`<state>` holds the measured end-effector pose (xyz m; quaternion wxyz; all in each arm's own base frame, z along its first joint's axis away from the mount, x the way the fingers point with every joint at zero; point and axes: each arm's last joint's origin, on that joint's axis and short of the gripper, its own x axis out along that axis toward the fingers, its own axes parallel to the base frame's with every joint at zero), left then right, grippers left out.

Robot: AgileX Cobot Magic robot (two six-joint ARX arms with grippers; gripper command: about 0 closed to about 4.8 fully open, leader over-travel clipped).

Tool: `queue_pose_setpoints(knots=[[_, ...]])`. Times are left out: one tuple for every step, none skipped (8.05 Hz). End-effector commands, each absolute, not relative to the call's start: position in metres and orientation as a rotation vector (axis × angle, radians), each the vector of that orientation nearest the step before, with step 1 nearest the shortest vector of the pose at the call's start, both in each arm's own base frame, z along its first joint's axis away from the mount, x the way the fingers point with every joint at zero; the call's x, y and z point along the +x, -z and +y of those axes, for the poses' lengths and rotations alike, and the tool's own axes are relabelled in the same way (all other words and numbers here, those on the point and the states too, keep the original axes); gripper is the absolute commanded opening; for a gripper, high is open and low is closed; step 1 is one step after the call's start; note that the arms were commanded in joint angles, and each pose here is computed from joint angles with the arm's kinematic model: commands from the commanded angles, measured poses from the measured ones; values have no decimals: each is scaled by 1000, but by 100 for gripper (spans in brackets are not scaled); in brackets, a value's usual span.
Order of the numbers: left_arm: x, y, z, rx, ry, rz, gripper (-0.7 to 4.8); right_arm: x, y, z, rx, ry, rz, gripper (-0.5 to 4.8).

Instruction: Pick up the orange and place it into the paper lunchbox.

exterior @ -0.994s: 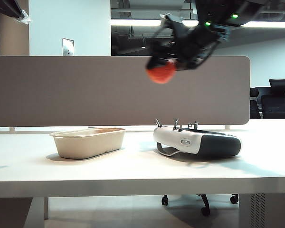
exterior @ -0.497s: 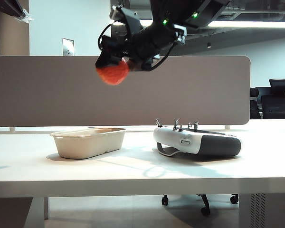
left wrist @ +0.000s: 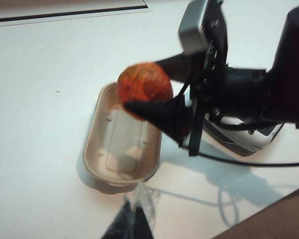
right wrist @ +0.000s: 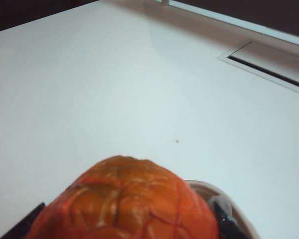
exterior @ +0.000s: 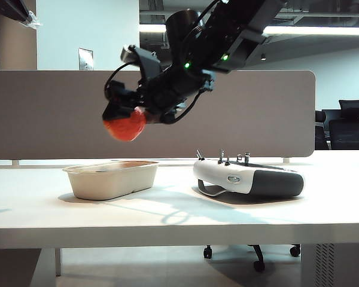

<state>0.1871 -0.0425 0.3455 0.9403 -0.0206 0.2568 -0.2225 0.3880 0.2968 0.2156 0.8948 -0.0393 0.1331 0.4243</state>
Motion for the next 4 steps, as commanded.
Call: queue_pose_setpoints(knots=[[186, -348, -43, -35, 463, 507, -6, 386, -201, 312, -77, -902, 250, 220], [186, -348, -43, -35, 463, 507, -5, 385, -193, 316, -82, -907, 266, 220], [186, -348, -43, -35, 463, 508, -6, 383, -187, 319, -87, -911, 283, 220], [186, -348, -43, -35, 463, 508, -6, 382, -180, 322, -92, -918, 302, 220]])
